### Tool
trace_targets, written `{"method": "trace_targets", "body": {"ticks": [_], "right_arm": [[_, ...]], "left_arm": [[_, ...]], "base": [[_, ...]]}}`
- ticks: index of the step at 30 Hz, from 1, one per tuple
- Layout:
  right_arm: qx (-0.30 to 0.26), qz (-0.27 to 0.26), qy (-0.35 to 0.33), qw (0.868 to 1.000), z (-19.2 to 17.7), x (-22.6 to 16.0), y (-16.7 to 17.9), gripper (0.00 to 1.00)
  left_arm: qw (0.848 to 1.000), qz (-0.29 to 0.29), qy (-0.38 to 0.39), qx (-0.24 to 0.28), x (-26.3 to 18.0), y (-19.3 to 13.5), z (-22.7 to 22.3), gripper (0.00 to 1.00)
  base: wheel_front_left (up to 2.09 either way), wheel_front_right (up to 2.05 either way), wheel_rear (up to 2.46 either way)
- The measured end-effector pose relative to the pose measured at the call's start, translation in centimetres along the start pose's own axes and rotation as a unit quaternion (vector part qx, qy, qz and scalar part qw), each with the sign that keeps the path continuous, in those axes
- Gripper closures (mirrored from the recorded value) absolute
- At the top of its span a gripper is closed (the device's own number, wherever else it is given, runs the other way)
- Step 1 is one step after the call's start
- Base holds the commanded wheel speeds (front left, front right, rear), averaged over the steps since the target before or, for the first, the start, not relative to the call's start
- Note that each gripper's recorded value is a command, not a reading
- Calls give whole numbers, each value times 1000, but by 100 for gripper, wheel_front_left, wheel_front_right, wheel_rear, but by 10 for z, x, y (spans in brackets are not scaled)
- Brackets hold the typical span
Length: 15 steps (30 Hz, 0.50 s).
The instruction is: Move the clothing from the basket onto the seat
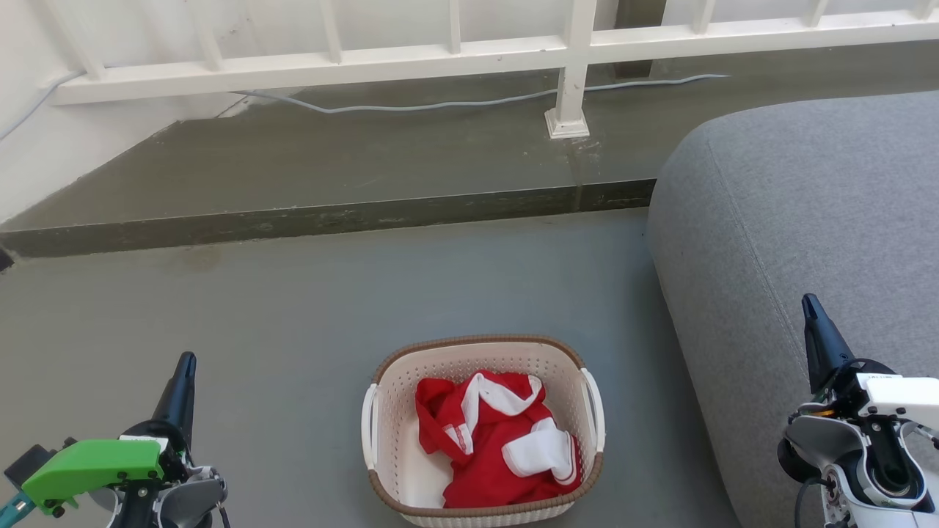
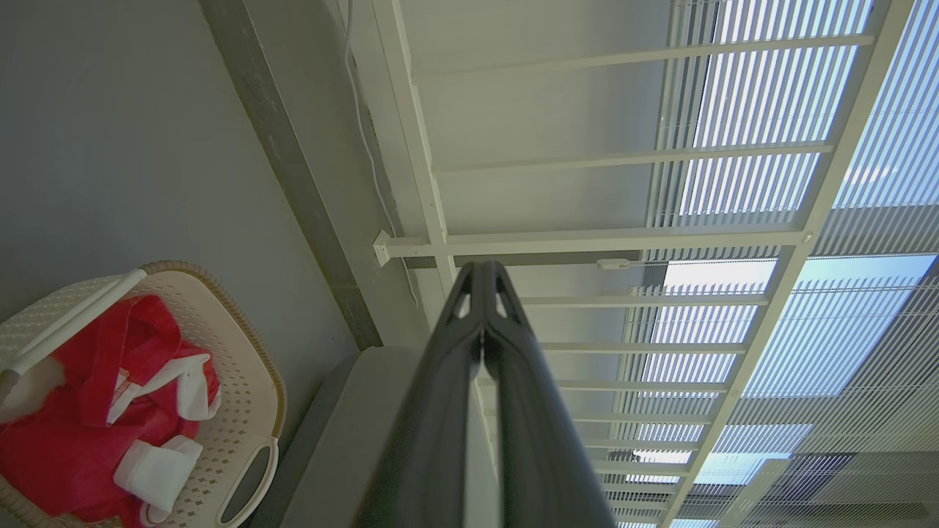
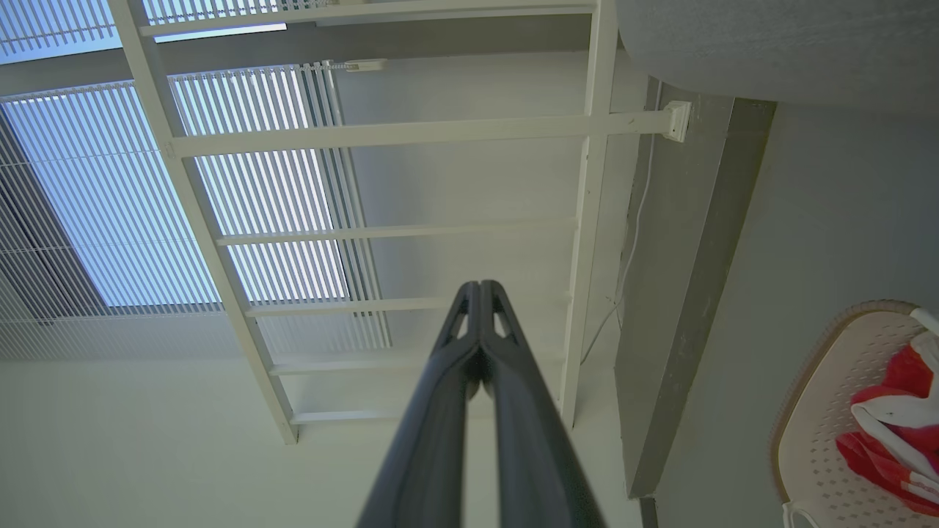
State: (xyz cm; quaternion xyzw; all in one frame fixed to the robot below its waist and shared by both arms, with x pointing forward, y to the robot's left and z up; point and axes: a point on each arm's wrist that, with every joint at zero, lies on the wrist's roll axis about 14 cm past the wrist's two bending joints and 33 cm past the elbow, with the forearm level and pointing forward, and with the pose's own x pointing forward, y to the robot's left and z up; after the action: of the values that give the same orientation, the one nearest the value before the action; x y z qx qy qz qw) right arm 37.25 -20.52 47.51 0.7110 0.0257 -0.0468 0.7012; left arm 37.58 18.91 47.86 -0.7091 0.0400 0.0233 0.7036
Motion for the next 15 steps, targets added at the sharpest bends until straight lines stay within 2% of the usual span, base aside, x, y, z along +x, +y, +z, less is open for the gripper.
{"method": "trace_targets", "body": {"ticks": [15], "right_arm": [[0, 0, 0, 1000, 0, 0, 0, 100]], "left_arm": [[1000, 0, 0, 0, 0, 0, 0, 100]], "base": [[0, 0, 0]]}}
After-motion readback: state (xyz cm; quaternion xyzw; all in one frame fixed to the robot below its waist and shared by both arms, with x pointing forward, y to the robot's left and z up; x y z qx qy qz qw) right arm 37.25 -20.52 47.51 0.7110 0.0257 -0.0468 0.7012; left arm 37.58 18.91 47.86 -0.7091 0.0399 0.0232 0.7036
